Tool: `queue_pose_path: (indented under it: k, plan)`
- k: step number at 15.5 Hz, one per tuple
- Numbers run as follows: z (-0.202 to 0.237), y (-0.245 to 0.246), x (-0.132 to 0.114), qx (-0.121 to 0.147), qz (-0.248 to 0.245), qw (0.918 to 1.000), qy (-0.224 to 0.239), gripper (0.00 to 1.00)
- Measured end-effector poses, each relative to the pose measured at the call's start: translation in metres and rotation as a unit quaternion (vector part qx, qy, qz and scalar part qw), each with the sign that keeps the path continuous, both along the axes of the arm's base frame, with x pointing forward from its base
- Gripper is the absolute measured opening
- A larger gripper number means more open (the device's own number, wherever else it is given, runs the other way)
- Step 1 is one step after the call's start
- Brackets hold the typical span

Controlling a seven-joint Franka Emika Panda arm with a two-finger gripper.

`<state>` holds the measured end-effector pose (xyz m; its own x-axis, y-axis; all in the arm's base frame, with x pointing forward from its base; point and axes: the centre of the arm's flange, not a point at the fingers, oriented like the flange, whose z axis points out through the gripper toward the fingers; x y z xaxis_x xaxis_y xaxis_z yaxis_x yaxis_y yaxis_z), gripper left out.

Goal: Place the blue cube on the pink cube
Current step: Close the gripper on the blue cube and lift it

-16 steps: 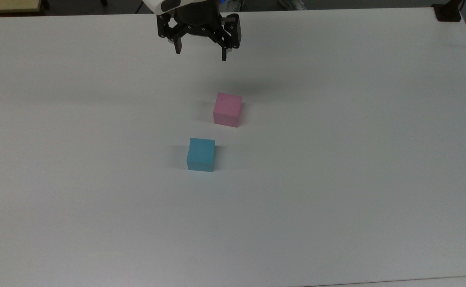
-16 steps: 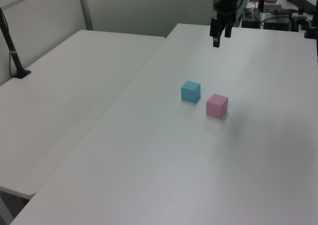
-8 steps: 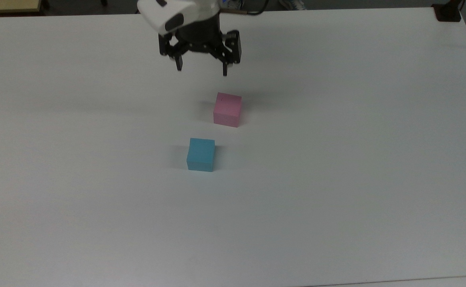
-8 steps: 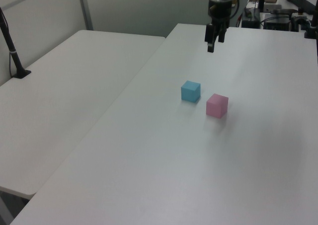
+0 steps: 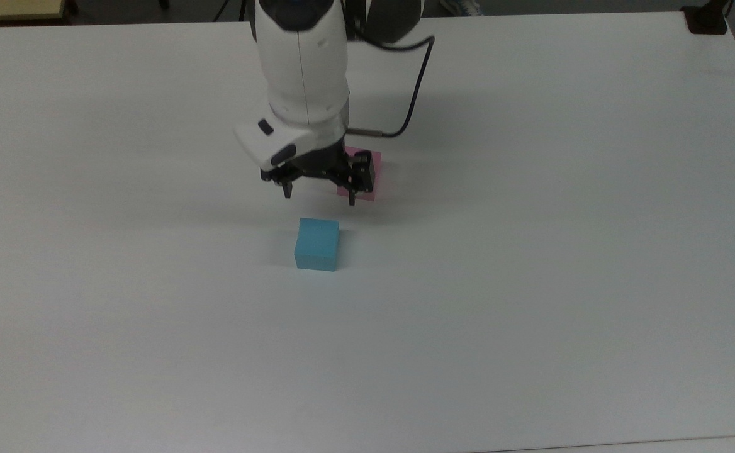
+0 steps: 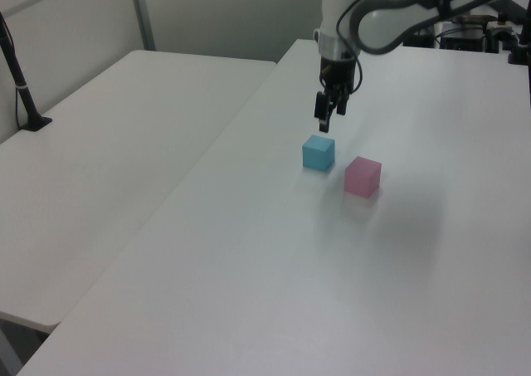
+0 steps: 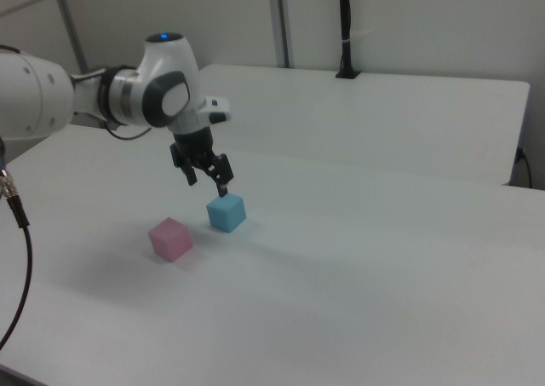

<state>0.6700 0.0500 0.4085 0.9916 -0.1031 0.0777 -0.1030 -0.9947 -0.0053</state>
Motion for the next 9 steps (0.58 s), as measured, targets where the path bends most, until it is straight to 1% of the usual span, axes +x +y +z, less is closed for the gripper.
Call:
queue_pose_path:
  k: [2, 3, 6, 9]
  plan:
    - [-0.038, 0.000, 0.010, -0.009, 0.005, 0.9999, 0.001, 1.00]
    - [-0.046, 0.000, 0.011, -0.012, 0.007, 0.9999, 0.003, 1.00]
    - [-0.066, 0.000, 0.016, -0.015, 0.009, 0.9999, 0.000, 1.00]
    - [-0.078, 0.001, 0.022, -0.013, 0.010, 0.9997, -0.018, 1.00]
